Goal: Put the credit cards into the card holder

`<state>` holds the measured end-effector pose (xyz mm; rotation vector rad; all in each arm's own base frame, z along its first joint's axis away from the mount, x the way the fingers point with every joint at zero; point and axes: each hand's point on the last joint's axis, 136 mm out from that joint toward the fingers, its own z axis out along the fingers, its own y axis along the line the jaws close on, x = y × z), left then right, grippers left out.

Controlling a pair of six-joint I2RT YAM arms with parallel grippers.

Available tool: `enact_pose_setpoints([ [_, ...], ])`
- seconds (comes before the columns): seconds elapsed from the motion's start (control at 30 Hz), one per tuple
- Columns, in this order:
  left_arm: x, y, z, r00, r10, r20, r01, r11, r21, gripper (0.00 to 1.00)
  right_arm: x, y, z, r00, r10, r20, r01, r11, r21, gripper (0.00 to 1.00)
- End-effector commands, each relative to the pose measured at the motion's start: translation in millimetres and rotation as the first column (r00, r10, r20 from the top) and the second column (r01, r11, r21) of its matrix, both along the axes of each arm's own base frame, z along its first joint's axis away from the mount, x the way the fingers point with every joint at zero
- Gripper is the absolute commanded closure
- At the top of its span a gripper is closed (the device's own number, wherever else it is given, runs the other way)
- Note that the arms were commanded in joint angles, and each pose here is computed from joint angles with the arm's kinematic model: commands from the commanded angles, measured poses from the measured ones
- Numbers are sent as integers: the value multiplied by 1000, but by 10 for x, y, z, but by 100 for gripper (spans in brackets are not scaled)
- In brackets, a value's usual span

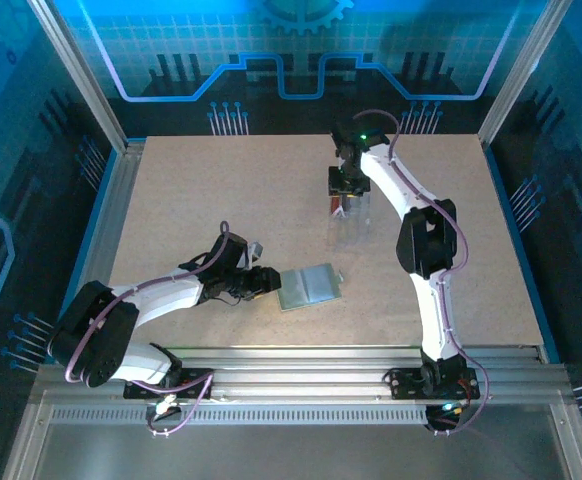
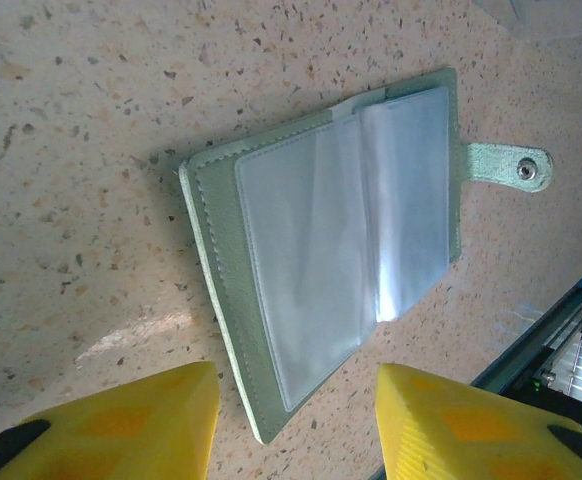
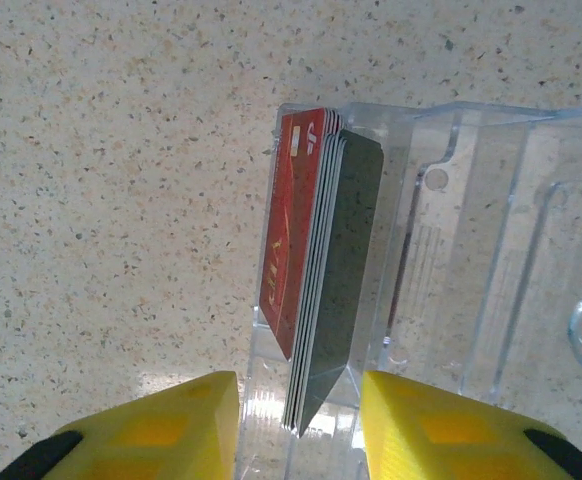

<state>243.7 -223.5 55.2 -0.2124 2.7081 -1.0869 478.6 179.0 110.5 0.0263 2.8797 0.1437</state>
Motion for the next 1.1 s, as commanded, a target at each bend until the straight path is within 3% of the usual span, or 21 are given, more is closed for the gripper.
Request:
enact_pose_setpoints([
  [0.0,-29,4,-11,1000,-5,-9,5,1000,-12,54,29,-38,-144,999,-11,-48,12,1000,26,62],
  [0.5,-22,4,-7,1000,-7,-6,7,1000,-8,54,32,73,-467,995,14,-103,-10,999,43,60],
  [1.07,-14,-3,-19,1000,-7,-9,7,1000,-9,54,52,251,-160,998,64,-25,-59,987,146,69],
])
